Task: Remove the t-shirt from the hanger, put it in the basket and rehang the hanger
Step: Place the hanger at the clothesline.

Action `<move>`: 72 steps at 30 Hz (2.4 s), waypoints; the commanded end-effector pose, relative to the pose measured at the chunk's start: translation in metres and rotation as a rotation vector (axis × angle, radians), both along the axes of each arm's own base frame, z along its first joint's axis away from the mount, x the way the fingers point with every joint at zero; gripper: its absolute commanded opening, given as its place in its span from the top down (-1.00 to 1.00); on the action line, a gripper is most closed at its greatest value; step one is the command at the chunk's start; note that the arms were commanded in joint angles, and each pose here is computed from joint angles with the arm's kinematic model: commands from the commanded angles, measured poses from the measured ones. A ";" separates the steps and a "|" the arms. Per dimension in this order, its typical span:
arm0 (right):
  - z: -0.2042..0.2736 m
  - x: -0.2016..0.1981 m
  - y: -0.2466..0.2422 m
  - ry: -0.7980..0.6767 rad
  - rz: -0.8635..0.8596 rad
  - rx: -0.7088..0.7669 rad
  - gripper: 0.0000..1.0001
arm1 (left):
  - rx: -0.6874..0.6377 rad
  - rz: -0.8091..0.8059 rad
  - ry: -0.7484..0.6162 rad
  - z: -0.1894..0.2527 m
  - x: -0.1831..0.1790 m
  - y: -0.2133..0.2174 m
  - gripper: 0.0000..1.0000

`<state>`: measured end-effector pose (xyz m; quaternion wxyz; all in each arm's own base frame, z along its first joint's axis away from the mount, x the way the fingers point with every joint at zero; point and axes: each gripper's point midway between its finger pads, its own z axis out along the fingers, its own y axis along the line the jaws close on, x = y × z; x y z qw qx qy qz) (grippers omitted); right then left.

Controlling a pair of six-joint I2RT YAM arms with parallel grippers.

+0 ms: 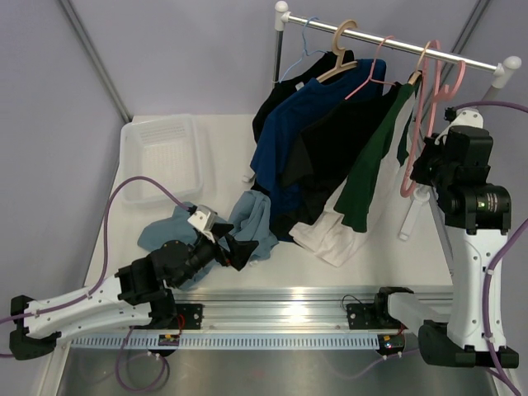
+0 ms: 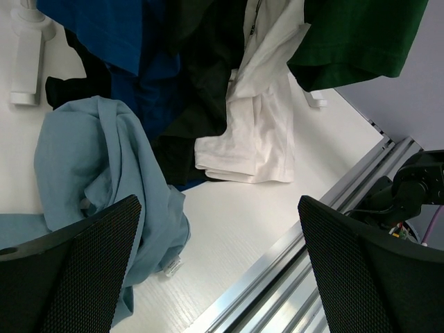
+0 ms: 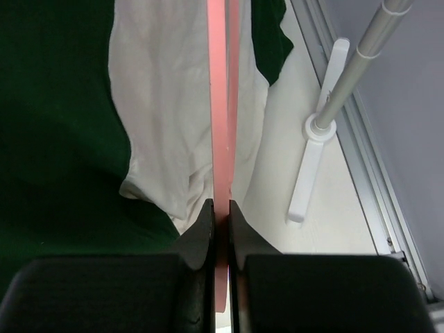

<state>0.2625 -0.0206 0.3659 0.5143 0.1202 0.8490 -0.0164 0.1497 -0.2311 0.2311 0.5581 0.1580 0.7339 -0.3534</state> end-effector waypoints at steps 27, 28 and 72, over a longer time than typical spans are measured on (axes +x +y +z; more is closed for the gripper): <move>0.008 0.047 -0.051 0.052 -0.190 -0.068 1.00 | -0.038 -0.015 -0.017 0.008 -0.001 -0.004 -0.97; 0.010 0.049 -0.049 0.049 -0.177 -0.061 1.00 | -0.034 -0.015 -0.015 0.007 0.000 -0.005 -0.98; -0.004 0.044 -0.038 0.073 -0.133 -0.021 -0.06 | -0.037 -0.022 -0.014 0.007 -0.001 -0.006 -0.98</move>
